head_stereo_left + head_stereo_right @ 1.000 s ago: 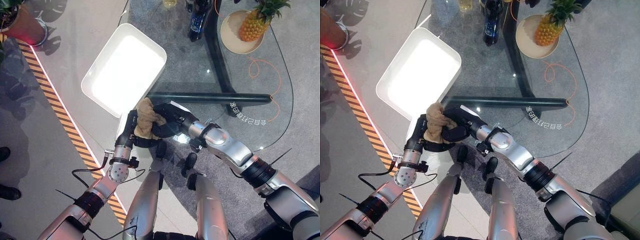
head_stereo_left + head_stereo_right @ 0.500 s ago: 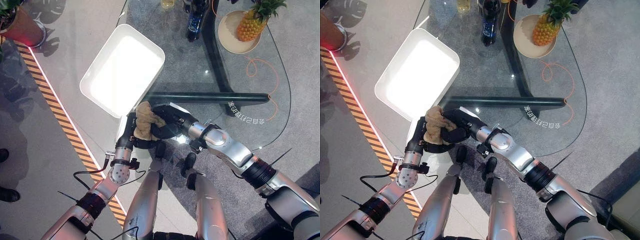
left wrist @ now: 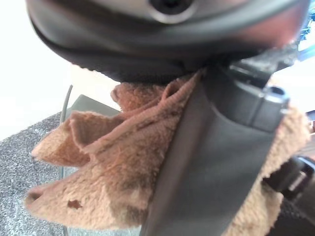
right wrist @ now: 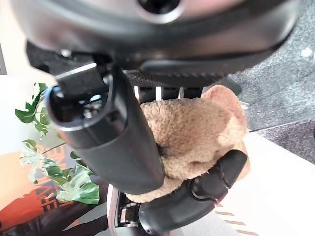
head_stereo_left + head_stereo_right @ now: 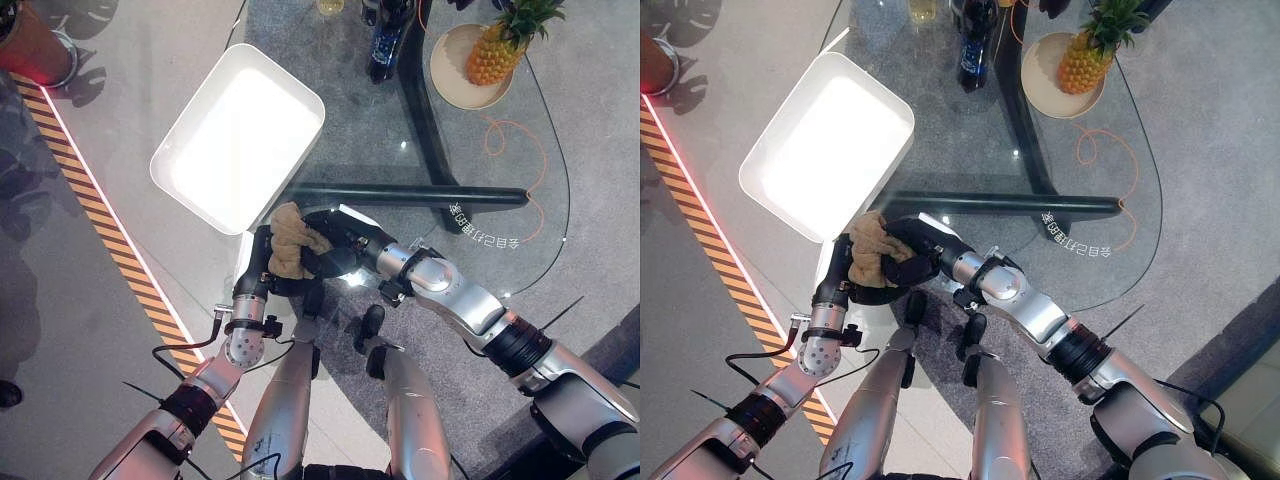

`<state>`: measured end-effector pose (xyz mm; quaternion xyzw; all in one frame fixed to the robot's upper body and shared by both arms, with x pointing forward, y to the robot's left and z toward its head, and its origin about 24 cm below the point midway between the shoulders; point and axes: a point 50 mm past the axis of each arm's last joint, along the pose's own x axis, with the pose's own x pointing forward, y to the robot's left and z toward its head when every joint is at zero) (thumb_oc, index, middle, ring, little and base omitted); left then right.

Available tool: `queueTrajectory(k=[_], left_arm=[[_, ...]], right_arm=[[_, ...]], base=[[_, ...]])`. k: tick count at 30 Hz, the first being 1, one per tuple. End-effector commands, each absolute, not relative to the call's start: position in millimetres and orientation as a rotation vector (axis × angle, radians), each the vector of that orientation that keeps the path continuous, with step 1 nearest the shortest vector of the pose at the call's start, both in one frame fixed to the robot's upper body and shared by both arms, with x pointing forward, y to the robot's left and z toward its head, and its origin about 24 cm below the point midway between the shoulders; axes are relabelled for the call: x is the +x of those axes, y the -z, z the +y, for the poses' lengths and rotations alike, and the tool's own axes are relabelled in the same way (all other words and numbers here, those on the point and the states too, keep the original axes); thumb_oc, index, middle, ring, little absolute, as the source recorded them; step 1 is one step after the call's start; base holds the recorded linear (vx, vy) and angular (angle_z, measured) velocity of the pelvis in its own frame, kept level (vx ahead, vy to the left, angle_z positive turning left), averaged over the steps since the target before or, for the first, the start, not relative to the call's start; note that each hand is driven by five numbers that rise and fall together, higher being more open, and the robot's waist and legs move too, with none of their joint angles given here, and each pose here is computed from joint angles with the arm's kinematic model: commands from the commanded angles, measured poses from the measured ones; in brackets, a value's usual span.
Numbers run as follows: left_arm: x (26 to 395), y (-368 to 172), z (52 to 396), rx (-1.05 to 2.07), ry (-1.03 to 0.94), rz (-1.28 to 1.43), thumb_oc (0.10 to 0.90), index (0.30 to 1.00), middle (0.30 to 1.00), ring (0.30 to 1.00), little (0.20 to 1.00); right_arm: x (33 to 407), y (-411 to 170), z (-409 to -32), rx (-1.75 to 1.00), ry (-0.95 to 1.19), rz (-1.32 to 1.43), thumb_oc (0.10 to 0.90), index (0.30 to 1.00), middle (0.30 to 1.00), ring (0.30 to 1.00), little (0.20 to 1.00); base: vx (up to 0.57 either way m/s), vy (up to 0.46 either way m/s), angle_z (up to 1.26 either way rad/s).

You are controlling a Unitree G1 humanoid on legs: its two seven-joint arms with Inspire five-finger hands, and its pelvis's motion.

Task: Wipe the table with a cloth and put it in the basket.

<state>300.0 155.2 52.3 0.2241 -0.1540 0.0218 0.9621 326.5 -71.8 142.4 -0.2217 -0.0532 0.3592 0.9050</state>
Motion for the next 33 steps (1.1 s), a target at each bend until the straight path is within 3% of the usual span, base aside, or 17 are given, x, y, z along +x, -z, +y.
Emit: queueTrajectory(k=[1,9,33], left_arm=[[297,-102,104,0.346,0.090,-0.632,0.100,0.300,0.300,0.300,0.200],[298,-114,145,0.299,0.067,-0.634,0.100,0.300,0.300,0.300,0.200],[291,-129,145,0.306,0.044,-0.647,0.100,0.300,0.300,0.300,0.200]], right_arm=[[289,-205,-26,-0.397,-0.949,-0.498,0.800,0.900,0.900,0.900,0.900],[295,-208,-60,-0.560,-0.850,-0.491,0.800,0.900,0.900,0.900,0.900],[298,-210,-89,-0.717,-0.638,-0.536,0.800,0.900,0.900,0.900,0.900]], base=[[0.00,-0.036,-0.01],[0.00,0.056,0.00],[0.00,0.002,0.00]])
